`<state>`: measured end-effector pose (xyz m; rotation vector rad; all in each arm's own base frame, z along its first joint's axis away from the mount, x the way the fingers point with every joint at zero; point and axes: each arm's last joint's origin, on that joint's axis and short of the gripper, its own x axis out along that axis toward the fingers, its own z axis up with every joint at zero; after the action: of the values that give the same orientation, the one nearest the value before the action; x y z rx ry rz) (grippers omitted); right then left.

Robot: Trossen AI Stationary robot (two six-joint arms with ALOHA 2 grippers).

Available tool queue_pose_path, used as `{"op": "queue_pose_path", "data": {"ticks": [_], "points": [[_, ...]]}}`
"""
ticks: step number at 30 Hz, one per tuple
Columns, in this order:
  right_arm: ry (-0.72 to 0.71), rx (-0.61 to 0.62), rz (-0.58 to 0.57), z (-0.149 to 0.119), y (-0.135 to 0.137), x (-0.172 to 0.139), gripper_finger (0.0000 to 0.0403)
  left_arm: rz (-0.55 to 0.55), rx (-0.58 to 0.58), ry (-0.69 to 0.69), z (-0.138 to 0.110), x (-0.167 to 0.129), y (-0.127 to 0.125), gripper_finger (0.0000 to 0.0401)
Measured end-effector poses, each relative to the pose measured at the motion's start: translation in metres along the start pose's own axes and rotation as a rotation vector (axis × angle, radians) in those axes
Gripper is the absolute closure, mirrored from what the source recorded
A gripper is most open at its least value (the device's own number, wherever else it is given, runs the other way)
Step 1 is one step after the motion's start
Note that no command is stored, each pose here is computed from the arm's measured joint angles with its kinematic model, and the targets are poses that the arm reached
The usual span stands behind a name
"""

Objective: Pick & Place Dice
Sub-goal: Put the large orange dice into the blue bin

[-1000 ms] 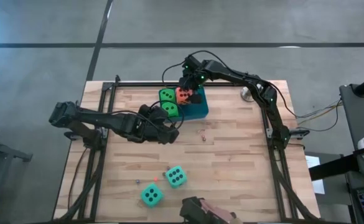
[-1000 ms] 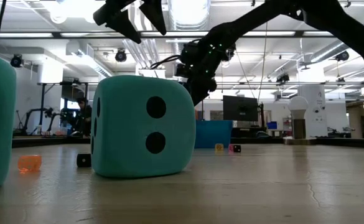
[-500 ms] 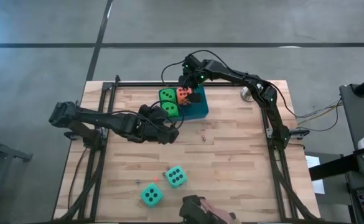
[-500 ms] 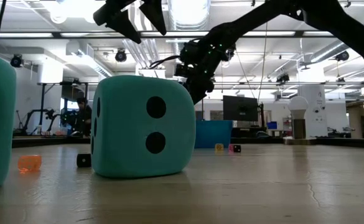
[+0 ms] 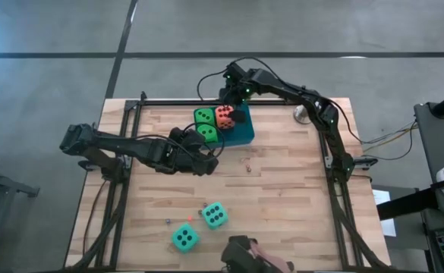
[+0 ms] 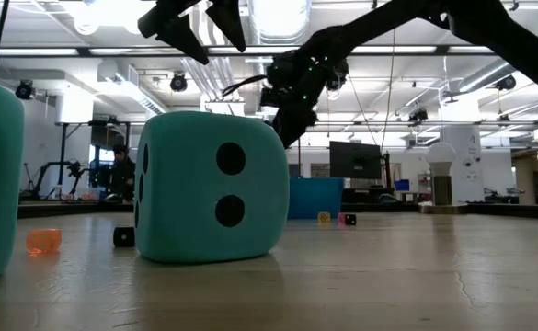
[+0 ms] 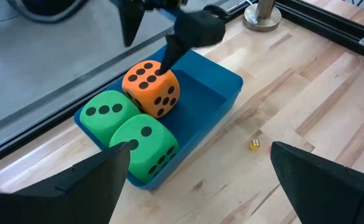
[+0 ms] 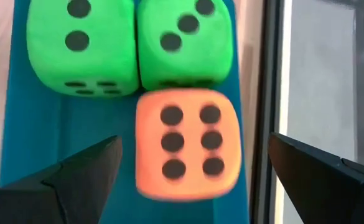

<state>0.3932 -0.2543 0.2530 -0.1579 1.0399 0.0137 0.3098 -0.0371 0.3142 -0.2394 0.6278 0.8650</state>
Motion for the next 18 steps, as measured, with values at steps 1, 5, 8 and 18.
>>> {"op": "queue_pose_path", "data": {"ticks": [1, 5, 8, 18], "points": [[0.018, 0.018, 0.000, -0.001, -0.001, -0.005, 0.0003, 0.000, 0.000, 0.000, 0.000, 0.000, 0.000, 0.0008], [0.108, 0.071, 0.037, -0.008, -0.003, -0.021, 0.0003, 0.000, 0.000, 0.000, 0.000, 0.000, 0.000, 0.0011], [0.154, 0.116, 0.064, -0.015, -0.004, -0.026, 0.0003, 0.000, 0.000, 0.000, 0.000, 0.000, 0.000, 0.0012], [0.154, 0.179, 0.127, -0.030, 0.000, -0.002, 0.0003, -0.001, 0.000, 0.000, 0.000, 0.000, 0.000, 0.0013]]}}
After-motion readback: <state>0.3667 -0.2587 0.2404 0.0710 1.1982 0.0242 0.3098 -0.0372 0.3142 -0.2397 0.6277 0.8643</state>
